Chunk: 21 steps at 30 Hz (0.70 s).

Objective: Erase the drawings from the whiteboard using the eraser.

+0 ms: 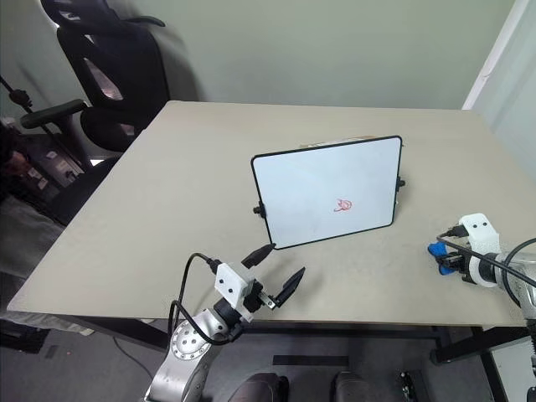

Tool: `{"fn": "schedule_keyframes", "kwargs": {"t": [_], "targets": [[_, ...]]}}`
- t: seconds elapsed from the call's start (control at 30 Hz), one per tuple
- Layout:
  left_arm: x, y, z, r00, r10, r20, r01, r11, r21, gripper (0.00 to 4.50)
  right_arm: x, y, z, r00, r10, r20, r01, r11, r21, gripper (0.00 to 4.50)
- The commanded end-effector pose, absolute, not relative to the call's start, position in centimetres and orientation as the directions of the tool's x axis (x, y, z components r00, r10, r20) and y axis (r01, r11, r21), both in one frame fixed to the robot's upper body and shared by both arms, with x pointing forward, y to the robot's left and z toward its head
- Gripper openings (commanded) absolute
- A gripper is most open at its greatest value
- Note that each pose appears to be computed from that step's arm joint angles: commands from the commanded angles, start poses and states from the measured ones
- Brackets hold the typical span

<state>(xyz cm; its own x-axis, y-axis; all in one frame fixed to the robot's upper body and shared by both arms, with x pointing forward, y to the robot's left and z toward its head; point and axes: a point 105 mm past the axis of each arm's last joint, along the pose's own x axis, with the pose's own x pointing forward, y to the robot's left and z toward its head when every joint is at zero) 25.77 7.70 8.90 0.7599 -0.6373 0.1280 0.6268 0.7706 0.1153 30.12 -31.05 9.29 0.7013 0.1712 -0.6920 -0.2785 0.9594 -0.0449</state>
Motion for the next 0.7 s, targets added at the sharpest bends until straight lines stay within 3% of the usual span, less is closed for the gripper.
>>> {"fn": "schedule_keyframes", "kwargs": {"t": [0.03,0.2,0.37,0.7], "targets": [[25.6,7.5,10.2,0.751,-0.635,0.182,0.623,0.772,0.123,4.5,30.3,-30.5,12.1,0.764,0.175,-0.62,-0.295,0.951,-0.094,0.8],[25.7,7.6,10.2,0.75,-0.636,0.181,0.624,0.771,0.123,4.5,30.4,-28.8,13.5,0.795,0.202,-0.571,-0.315,0.943,-0.106,0.8],[25.8,7.7,10.2,0.747,-0.64,0.178,0.627,0.768,0.131,4.5,31.2,-22.0,16.8,0.822,0.38,-0.425,-0.46,0.882,-0.102,0.8],[26.0,7.8,10.2,0.738,-0.653,0.169,0.639,0.757,0.139,4.5,35.2,-15.0,17.3,0.796,0.488,-0.358,-0.544,0.836,-0.07,0.8]]}}
